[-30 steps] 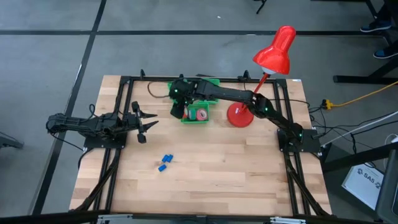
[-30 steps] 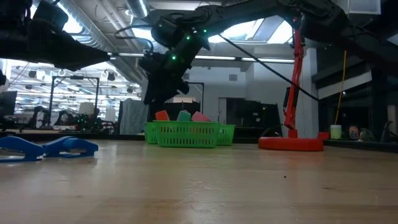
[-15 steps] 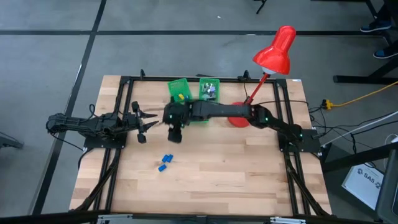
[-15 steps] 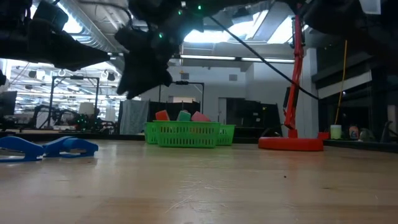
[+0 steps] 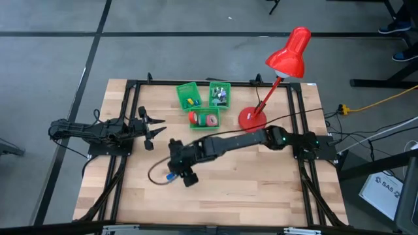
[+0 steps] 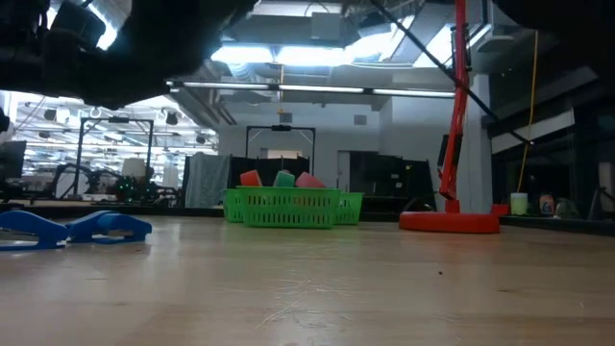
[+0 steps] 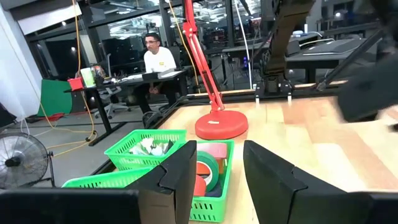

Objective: Pick and place Stapler, Stapler remover, tape
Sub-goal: Put the blue stapler into the left green bin

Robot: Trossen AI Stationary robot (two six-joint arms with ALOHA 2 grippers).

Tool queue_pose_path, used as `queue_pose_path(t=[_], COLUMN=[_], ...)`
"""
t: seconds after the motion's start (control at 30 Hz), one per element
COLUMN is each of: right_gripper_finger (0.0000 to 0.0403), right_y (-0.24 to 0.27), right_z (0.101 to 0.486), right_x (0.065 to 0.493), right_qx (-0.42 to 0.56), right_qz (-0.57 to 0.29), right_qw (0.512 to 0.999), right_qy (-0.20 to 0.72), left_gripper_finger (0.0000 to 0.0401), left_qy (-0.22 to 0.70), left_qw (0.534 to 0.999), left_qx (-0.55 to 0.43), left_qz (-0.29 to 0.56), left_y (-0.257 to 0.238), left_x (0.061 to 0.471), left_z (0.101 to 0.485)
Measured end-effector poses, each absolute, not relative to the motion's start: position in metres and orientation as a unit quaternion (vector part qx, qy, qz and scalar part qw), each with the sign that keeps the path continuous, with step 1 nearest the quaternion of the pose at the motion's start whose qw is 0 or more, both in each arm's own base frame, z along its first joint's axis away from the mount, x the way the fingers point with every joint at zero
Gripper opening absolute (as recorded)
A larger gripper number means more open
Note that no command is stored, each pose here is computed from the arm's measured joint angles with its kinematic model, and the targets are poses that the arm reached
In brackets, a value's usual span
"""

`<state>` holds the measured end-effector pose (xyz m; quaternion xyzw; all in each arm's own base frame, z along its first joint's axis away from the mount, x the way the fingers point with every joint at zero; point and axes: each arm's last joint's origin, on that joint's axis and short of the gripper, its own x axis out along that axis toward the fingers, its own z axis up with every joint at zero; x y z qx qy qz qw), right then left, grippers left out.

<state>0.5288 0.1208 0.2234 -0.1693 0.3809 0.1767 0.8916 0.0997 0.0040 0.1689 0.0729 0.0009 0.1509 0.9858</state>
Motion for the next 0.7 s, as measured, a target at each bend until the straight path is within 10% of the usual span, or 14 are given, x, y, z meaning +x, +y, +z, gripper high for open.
queue_pose_path(t=[0.7], right_gripper_finger=[0.0191], right_y=[0.105], right_z=[0.163], right_x=[0.543], right_qx=[-0.218], right_qz=[0.243], right_qw=[0.853], right_qy=[0.407], left_gripper_finger=[0.0127], left_qy=[0.001], left_qw=[0.986], left_qx=[0.073], left_qz=[0.151], left_y=[0.004], left_x=[0.1], left_z=[0.169])
